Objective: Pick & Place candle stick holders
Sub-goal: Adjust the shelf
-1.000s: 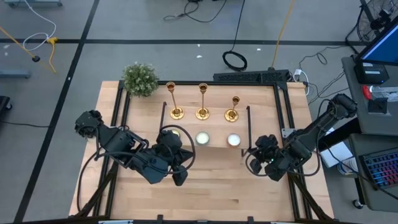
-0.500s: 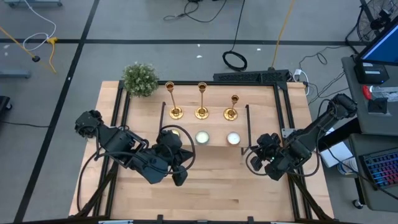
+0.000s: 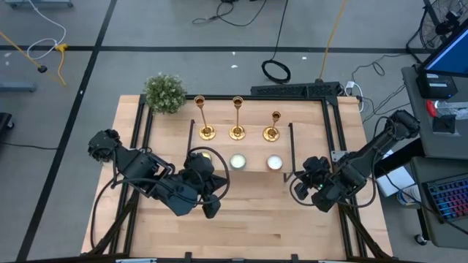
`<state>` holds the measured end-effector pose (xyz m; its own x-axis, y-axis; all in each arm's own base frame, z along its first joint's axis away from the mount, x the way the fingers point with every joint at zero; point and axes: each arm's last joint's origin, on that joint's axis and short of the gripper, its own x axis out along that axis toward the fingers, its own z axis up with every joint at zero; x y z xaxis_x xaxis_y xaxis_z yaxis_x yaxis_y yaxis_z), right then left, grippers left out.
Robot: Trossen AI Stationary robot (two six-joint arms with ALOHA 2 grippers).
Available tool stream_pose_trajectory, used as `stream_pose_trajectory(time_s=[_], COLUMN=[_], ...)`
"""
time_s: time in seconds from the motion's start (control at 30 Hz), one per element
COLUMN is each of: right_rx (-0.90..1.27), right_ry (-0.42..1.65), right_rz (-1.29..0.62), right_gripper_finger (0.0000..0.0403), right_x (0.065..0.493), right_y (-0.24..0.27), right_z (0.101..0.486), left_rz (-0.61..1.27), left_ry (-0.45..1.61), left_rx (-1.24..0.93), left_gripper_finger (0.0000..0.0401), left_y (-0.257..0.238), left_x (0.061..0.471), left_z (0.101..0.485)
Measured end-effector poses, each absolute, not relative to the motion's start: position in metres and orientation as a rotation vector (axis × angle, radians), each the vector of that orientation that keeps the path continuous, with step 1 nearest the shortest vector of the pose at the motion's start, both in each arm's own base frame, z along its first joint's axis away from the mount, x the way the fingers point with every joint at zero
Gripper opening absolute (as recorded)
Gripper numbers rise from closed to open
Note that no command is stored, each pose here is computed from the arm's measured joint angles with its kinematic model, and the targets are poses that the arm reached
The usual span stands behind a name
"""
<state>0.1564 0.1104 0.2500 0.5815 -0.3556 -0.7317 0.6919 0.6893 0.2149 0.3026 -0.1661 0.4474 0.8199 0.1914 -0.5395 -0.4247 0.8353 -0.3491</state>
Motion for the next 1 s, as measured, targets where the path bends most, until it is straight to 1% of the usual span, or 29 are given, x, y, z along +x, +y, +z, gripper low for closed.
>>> stream_pose_trajectory(time_s=[1.0], right_rx=[0.537], right_ry=[0.701], right_rz=[-0.628], right_gripper_finger=[0.0], right_x=[0.1581], right_y=[0.1125], right_z=[0.2507], left_rz=[0.351], left_ry=[0.534], left_rx=[-0.459], left_gripper_finger=[0.0006], left_y=[-0.1652], left_x=[0.301], left_z=[0.4454])
